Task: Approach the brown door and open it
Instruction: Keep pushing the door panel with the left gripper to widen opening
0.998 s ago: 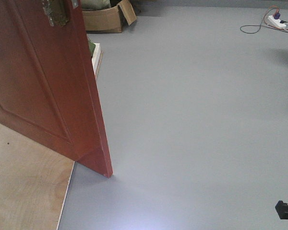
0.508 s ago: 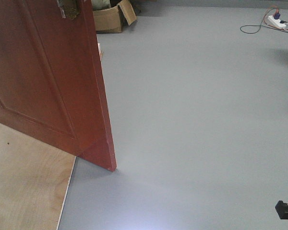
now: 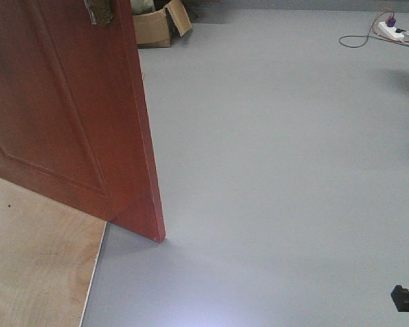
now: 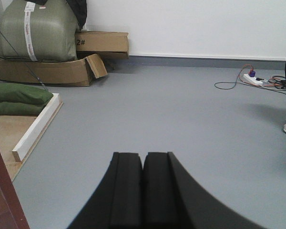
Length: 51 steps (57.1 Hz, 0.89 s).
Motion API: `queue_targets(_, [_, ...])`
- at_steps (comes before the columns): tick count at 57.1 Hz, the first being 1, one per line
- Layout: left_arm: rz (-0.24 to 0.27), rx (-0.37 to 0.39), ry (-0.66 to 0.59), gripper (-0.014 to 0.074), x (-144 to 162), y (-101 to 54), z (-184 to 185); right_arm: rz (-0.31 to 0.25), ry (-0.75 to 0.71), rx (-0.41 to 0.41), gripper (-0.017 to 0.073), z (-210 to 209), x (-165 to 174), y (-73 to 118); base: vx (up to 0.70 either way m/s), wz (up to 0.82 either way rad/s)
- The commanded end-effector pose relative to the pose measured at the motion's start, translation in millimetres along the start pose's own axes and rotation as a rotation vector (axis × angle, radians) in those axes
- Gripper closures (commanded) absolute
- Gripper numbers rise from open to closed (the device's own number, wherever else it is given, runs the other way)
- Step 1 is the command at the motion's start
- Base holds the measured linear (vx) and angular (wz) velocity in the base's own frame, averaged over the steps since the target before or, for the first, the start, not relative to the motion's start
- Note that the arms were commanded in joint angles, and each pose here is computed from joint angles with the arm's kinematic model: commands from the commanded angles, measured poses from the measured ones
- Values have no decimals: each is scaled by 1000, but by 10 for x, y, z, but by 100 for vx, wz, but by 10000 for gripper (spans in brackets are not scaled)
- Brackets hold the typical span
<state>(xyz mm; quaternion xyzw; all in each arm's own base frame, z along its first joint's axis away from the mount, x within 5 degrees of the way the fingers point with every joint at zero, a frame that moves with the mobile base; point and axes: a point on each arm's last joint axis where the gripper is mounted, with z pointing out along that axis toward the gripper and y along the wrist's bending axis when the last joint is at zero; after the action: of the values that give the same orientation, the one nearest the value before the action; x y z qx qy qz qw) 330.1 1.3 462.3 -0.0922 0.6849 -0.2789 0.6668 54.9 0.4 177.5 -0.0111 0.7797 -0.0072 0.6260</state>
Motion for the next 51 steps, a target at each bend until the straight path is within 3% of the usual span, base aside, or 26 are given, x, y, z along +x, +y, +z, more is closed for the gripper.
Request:
queue_targets(1, [-4, 39, -69, 597, -184, -176, -120, -11, -92, 8, 559, -8, -64, -5, 3, 0])
queue_targets(51, [-4, 39, -69, 597, -184, -176, -120, -11, -92, 8, 559, -8, -64, -5, 10, -6])
